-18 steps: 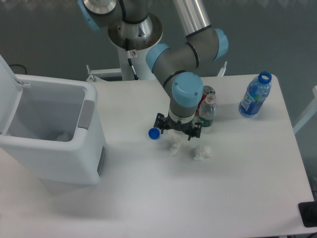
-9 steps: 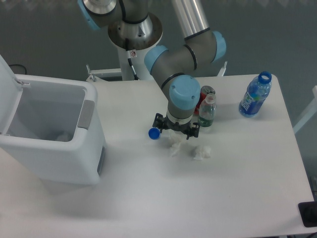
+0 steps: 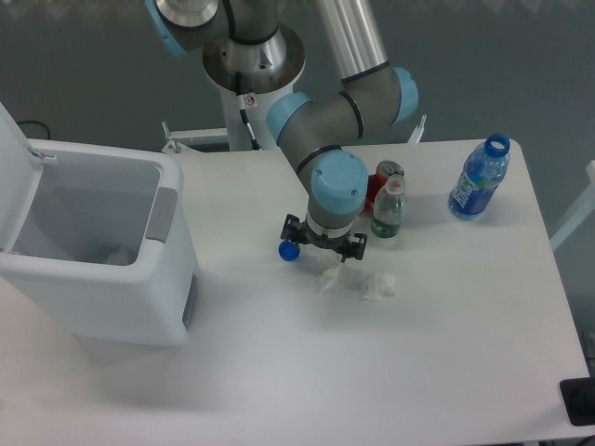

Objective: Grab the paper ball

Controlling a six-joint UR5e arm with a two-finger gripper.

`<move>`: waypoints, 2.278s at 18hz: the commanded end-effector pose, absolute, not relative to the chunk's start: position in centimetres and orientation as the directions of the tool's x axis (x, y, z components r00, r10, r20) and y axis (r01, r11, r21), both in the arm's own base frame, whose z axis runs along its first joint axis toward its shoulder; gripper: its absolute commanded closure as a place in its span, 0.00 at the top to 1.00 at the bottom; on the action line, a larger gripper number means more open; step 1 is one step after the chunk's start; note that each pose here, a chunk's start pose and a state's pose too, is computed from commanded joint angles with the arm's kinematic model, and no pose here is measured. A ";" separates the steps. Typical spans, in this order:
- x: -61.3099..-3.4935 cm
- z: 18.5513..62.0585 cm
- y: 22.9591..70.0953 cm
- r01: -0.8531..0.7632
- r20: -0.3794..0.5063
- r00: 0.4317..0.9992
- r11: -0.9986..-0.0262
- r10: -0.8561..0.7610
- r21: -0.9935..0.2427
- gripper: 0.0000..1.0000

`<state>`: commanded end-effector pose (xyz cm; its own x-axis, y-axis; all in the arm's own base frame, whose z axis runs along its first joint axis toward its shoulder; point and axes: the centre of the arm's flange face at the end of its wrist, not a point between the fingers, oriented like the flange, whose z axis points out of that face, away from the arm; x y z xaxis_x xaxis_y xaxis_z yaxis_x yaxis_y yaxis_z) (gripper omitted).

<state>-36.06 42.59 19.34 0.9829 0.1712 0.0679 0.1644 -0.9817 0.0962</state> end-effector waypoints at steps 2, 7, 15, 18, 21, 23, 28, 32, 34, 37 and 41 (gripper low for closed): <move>-36.1 19.4 42.6 0.164 0.066 0.983 -0.982 0.171 0.096 0.66; -36.2 19.6 42.7 0.165 0.063 0.983 -0.982 0.171 0.093 0.11; -37.5 22.2 43.7 0.167 0.015 0.986 -0.984 0.168 0.056 0.00; -37.6 25.4 45.2 0.145 -0.020 0.989 -0.989 0.145 0.001 0.00; -37.3 28.9 47.6 0.118 -0.056 0.991 -0.990 0.122 -0.071 0.00; -36.5 30.9 48.4 0.102 -0.081 0.991 -0.990 0.110 -0.100 0.00; -34.9 36.3 48.2 -0.017 -0.132 0.991 -0.982 0.008 -0.187 0.00; -33.3 39.9 46.0 -0.172 -0.174 0.976 -0.955 -0.132 -0.242 0.00; -32.7 40.9 45.5 -0.213 -0.179 0.969 -0.948 -0.173 -0.238 0.00; -32.3 41.5 45.1 -0.255 -0.187 0.959 -0.940 -0.215 -0.228 0.00; -32.1 41.6 44.9 -0.267 -0.176 0.957 -0.939 -0.231 -0.217 0.00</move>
